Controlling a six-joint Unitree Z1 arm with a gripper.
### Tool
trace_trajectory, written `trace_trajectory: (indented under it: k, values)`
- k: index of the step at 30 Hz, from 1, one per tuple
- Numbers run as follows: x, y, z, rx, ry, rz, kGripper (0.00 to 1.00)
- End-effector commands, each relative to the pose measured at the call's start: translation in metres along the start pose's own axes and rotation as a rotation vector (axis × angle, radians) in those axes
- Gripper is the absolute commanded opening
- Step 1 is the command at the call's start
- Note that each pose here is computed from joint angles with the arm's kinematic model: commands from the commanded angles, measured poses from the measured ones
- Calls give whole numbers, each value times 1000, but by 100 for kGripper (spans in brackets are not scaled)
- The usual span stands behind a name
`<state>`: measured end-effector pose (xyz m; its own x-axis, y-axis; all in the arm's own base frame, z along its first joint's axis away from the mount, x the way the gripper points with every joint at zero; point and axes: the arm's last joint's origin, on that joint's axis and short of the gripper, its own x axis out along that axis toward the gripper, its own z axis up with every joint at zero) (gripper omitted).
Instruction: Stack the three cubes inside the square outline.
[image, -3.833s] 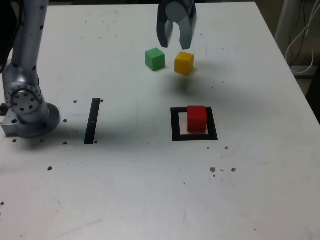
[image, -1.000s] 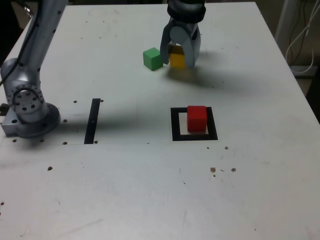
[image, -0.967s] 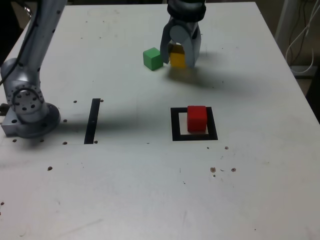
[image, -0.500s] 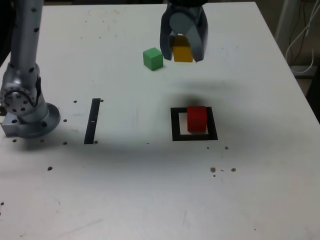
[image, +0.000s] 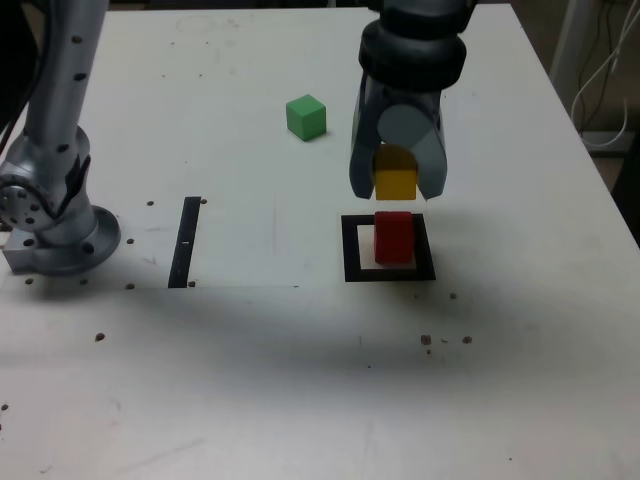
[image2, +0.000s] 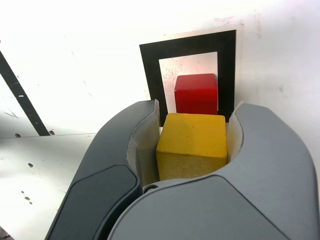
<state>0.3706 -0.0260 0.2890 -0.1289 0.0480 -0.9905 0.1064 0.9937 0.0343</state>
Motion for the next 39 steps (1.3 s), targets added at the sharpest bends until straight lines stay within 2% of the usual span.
trace_trajectory:
  k: [1,11,16,20,26,35,39]
  values:
    - [5,1,1,-7,18,-4,18]
    - [26,1,9,-16,59,-34,18]
    - [30,1,10,-15,65,-43,18]
    - [31,0,12,-15,56,-55,19]
    - [35,0,16,-15,35,-64,28]
    - [40,3,16,-27,38,-57,41]
    - [41,3,16,-27,37,-62,51]
